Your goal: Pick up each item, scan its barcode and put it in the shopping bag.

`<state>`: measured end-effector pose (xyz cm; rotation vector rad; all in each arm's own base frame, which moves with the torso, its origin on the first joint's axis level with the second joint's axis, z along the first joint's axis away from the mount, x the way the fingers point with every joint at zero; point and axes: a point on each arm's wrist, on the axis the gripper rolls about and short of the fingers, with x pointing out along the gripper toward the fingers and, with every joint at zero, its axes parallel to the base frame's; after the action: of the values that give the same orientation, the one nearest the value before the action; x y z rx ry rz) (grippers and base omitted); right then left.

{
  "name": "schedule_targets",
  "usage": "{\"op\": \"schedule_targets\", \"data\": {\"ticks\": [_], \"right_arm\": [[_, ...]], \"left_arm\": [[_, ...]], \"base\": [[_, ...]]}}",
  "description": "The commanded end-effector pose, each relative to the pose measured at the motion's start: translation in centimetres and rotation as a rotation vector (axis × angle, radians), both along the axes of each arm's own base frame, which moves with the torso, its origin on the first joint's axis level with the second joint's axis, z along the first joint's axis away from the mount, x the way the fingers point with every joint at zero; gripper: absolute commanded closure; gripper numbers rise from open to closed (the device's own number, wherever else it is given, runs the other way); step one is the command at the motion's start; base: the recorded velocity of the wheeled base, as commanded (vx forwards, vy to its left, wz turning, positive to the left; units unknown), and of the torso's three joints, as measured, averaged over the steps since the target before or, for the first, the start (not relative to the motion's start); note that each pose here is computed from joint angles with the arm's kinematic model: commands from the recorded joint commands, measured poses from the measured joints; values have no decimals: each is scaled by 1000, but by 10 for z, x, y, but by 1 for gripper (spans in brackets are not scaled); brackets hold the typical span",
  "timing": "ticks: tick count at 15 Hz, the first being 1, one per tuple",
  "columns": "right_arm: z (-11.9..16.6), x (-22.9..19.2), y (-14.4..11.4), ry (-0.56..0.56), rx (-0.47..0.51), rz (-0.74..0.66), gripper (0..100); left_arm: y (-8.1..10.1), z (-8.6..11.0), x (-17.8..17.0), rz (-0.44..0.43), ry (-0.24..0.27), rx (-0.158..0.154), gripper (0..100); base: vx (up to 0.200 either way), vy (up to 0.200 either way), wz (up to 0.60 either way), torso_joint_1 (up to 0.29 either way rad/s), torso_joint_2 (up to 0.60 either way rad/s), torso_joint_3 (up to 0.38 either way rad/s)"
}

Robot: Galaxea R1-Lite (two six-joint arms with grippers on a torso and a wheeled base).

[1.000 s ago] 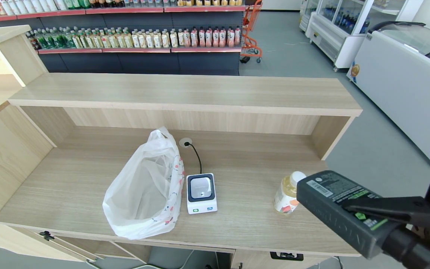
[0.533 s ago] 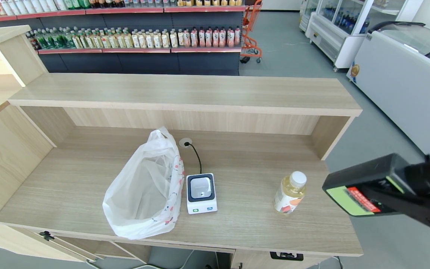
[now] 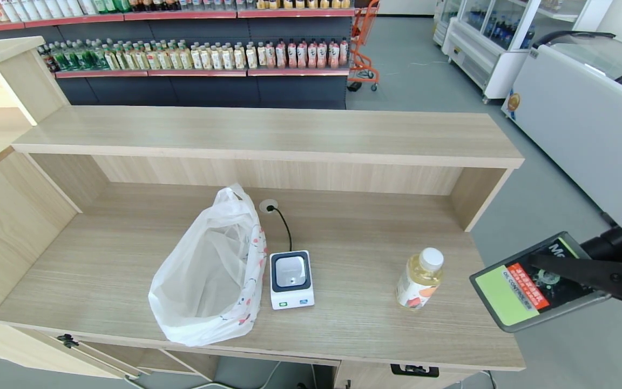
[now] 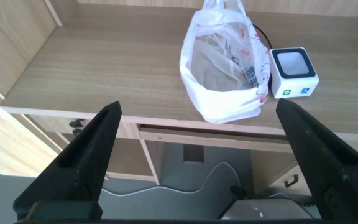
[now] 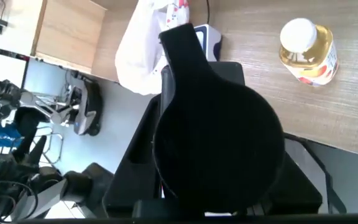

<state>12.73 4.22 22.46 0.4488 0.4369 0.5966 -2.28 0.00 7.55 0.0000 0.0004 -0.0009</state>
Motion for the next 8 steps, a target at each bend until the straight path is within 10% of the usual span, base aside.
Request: {"op": "schedule_targets", "data": {"ticks": [1, 8], "right_arm": [[-5, 1, -1, 21, -5, -11, 100], [-7, -2, -2, 18, -2, -9, 100]], "left_arm": [[0, 0, 0, 1, 0, -2, 0], [0, 0, 0, 1, 0, -2, 0]], "base": [[0, 0, 0, 0, 0, 0], [0, 57, 0, 1, 0, 1]]}}
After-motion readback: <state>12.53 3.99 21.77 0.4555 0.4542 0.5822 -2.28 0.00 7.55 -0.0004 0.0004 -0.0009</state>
